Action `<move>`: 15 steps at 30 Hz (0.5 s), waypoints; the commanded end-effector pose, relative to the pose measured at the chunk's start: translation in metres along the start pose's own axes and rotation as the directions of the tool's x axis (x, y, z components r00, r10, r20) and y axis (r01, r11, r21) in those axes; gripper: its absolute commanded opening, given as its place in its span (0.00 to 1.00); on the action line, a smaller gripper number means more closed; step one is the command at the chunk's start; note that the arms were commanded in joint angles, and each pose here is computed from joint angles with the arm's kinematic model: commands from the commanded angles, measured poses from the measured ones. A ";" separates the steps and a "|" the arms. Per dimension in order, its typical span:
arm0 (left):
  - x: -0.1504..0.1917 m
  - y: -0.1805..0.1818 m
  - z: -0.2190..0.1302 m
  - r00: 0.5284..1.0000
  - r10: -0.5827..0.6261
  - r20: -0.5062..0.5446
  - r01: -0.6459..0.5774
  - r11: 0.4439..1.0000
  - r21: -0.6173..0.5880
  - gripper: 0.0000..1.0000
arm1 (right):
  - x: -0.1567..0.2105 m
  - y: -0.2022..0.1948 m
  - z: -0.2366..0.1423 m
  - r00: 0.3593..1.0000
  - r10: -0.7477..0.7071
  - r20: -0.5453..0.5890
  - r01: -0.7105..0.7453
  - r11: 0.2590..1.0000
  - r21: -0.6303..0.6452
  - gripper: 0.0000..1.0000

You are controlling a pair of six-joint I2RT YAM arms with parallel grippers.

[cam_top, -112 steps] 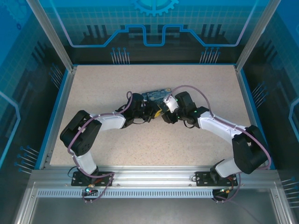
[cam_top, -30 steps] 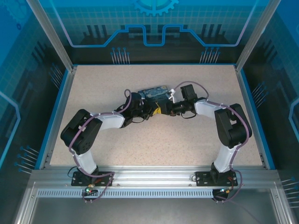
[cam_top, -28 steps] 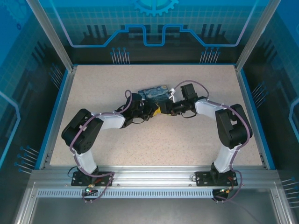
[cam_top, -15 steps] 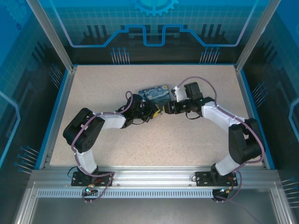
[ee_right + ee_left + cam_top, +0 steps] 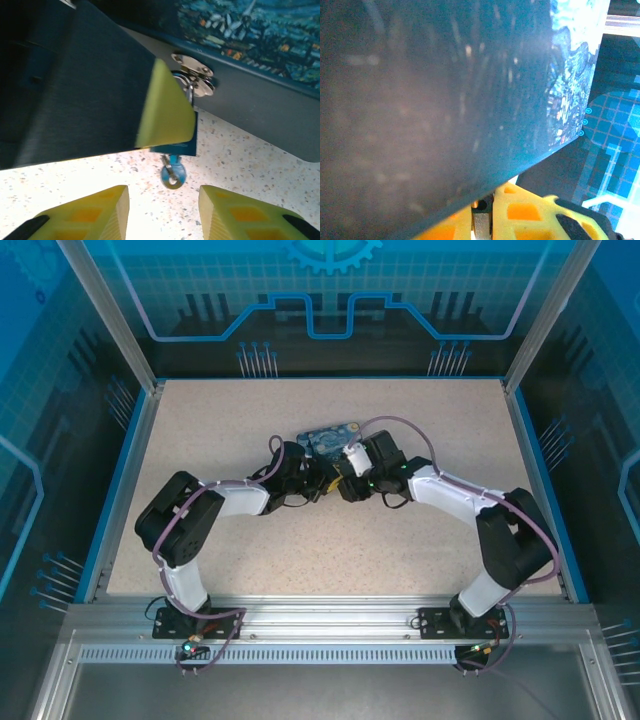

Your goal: Unlock a padlock with a key

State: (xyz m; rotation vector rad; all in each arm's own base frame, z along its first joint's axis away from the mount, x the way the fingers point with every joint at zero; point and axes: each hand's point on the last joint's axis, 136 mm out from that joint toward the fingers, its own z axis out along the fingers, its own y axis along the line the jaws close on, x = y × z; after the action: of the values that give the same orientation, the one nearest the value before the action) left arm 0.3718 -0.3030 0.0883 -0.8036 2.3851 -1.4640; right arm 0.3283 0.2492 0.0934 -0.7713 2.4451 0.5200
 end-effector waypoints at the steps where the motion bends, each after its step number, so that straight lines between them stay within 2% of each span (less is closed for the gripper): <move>1: 0.008 -0.014 -0.004 0.999 -0.001 -0.041 0.003 1.000 0.028 0.00 | -0.003 -0.001 0.006 0.999 -0.034 -0.019 0.034 0.999 0.029 0.41; 11: 0.008 -0.015 -0.004 0.999 -0.001 -0.046 0.003 0.999 0.032 0.00 | -0.012 0.002 0.014 0.999 -0.035 -0.016 0.035 0.999 0.019 0.35; 15: 0.008 -0.016 -0.004 0.999 -0.001 -0.047 0.002 0.999 0.035 0.00 | -0.015 0.001 0.017 0.999 -0.027 -0.019 0.027 0.999 0.021 0.22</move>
State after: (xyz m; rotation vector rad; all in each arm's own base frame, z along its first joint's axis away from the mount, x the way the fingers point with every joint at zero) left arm 0.3706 -0.3031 0.0875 -0.8041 2.3934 -1.4660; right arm 0.3405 0.2562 0.0858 -0.7888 2.4583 0.4756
